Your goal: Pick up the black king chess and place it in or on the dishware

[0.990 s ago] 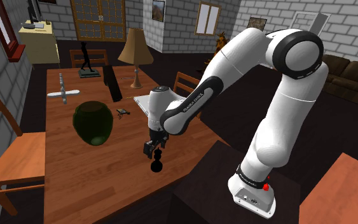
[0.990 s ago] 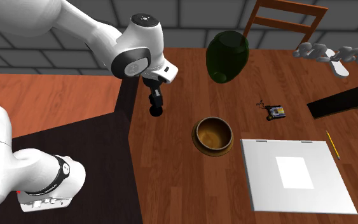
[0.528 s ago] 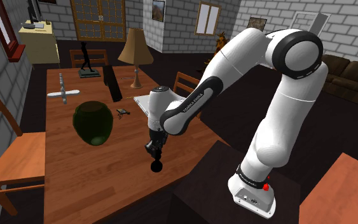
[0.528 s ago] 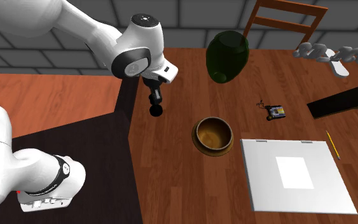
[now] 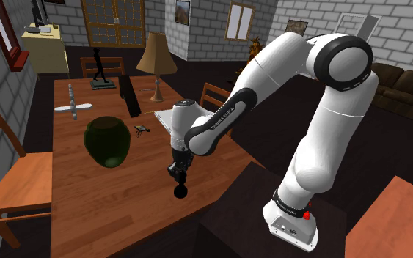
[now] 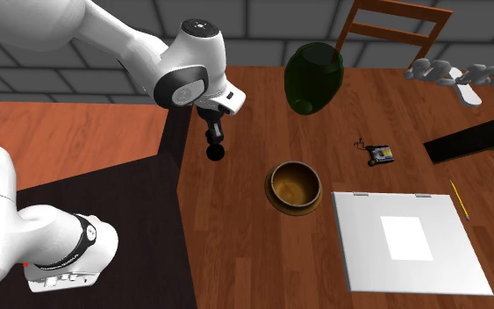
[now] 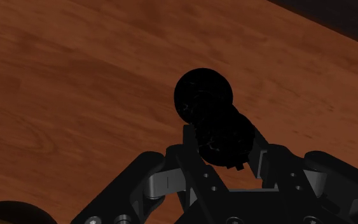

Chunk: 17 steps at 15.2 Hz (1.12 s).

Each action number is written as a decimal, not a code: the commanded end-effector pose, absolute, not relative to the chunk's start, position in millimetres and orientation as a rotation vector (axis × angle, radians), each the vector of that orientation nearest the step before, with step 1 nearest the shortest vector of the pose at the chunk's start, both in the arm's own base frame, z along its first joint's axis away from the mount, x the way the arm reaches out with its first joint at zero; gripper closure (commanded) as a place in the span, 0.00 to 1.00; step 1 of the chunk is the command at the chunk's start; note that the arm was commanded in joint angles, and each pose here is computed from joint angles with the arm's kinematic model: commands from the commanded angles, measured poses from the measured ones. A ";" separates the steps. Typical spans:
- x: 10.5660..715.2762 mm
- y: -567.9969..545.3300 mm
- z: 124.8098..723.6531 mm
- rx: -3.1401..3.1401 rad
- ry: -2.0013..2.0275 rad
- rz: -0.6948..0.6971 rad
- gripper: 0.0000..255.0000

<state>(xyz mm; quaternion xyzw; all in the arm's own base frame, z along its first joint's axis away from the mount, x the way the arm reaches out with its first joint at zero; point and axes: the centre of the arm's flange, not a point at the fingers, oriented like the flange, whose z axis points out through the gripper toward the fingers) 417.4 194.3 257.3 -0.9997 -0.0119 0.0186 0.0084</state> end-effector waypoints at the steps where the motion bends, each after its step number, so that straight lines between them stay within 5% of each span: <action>1: 417.3 194.2 262.4 -3.124 -0.037 0.059 1.00; 17: 417.3 194.2 346.8 -3.124 -0.037 0.059 1.00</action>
